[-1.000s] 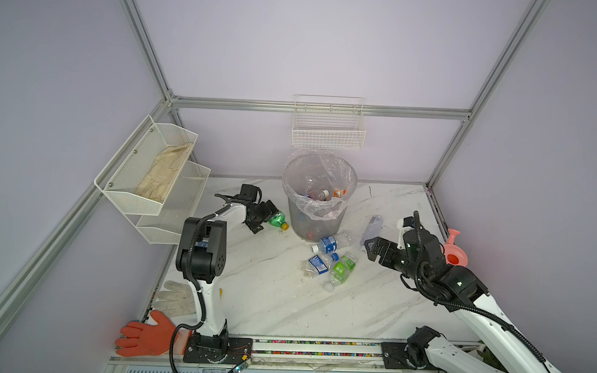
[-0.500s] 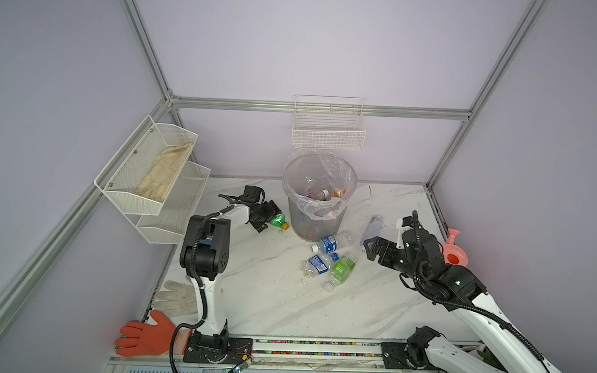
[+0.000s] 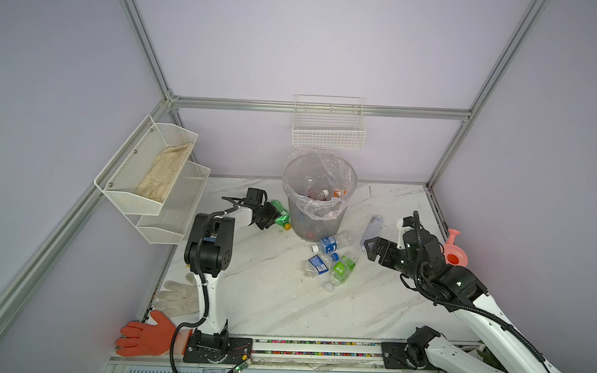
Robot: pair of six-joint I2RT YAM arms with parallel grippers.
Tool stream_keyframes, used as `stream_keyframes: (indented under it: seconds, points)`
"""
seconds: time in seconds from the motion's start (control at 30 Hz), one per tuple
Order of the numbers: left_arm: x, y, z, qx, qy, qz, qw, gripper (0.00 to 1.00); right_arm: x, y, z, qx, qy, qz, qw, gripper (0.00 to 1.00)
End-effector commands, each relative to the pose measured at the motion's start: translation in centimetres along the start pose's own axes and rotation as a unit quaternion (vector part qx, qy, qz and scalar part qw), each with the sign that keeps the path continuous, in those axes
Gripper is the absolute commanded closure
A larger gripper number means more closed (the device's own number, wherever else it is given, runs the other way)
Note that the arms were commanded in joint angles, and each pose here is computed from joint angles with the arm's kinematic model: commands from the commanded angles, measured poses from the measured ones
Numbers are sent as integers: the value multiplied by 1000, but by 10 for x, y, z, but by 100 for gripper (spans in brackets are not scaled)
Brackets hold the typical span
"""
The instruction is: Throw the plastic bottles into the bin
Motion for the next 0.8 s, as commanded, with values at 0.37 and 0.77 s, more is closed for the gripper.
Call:
stream_keyframes:
  seconds: [0.37, 0.77]
  points:
    - [-18, 35, -25, 7, 8, 73, 997, 99, -16, 0, 4, 1, -14, 8, 1000, 3]
    - [-64, 38, -39, 24, -15, 82, 996, 100, -26, -1, 4, 13, -20, 19, 1000, 3]
Point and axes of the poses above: each gripper's point midway between its finger pads, its own x axis out along the fingers, its own y axis along the line the jaws close on, z = x × y, the point moved 4 cm from there along -x, back along the fingers, and after that the axes turned 4 degrees about x, right-handed, at the moved point
